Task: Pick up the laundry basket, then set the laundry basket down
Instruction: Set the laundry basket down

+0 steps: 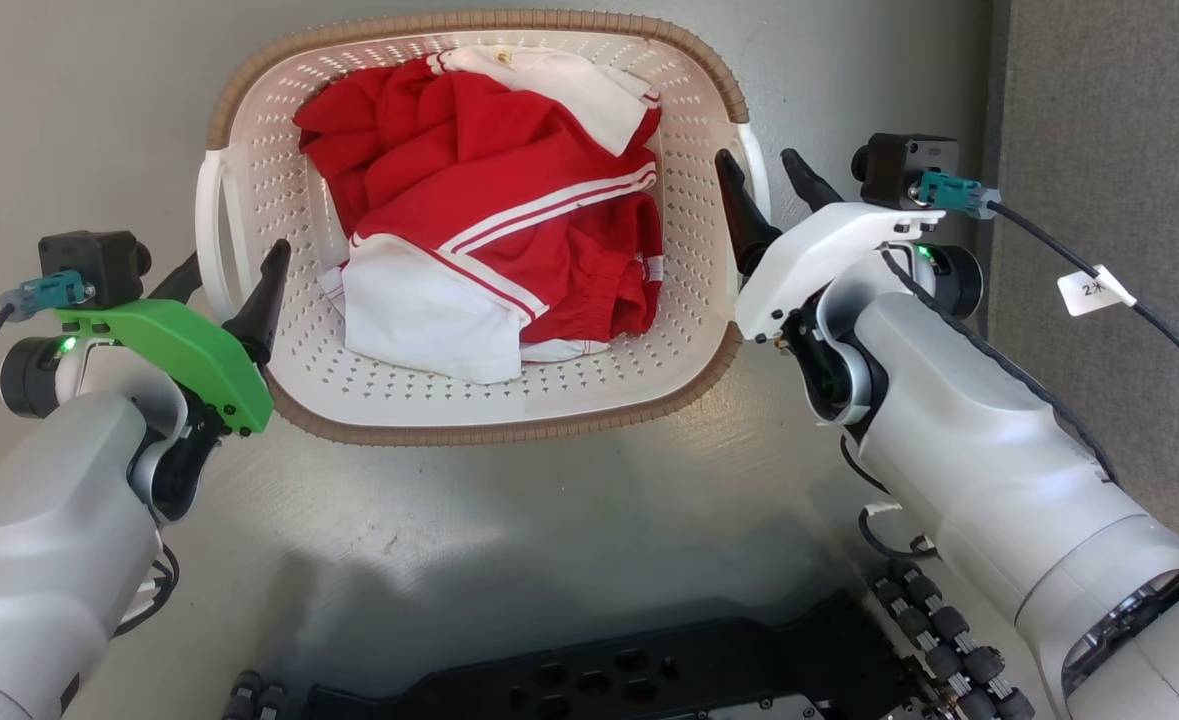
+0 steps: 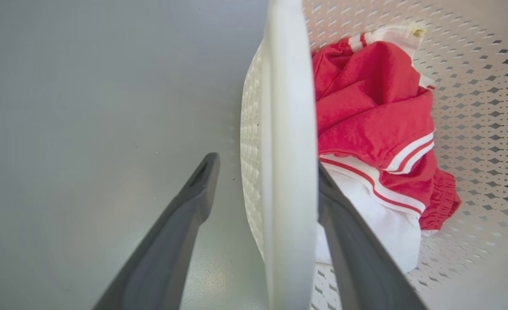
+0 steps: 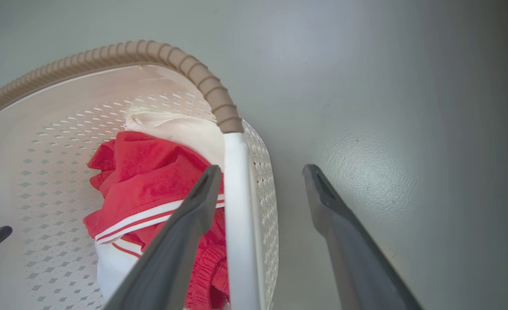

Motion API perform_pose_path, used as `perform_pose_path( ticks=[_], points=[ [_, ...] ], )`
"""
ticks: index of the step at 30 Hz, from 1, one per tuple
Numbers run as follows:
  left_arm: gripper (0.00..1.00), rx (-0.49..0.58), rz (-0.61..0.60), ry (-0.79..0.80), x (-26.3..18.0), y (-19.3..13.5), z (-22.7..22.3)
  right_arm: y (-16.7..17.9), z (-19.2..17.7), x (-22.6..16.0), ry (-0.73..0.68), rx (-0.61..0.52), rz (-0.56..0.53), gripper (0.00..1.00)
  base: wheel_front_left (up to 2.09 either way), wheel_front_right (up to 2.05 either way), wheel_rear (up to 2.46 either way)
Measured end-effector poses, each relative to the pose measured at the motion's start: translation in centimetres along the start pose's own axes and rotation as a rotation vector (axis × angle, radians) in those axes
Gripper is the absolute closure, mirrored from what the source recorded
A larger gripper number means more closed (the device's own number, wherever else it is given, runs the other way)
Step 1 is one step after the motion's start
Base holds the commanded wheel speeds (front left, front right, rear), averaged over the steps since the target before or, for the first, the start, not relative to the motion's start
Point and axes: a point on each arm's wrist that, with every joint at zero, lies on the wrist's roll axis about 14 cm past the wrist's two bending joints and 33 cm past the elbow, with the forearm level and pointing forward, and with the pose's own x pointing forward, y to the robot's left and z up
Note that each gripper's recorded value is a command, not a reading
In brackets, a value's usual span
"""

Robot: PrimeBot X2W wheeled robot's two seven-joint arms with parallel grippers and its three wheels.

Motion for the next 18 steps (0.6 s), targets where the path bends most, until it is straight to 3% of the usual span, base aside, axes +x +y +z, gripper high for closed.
perform_pose_path(
  ticks=[18],
  points=[
    [0.0,0.037,0.021,-0.096,-1.8,-0.7,4.3,0.8,2.1,-2.5,-0.057,0.001,0.002,0.0,0.0,0.0,0.0]
  ],
)
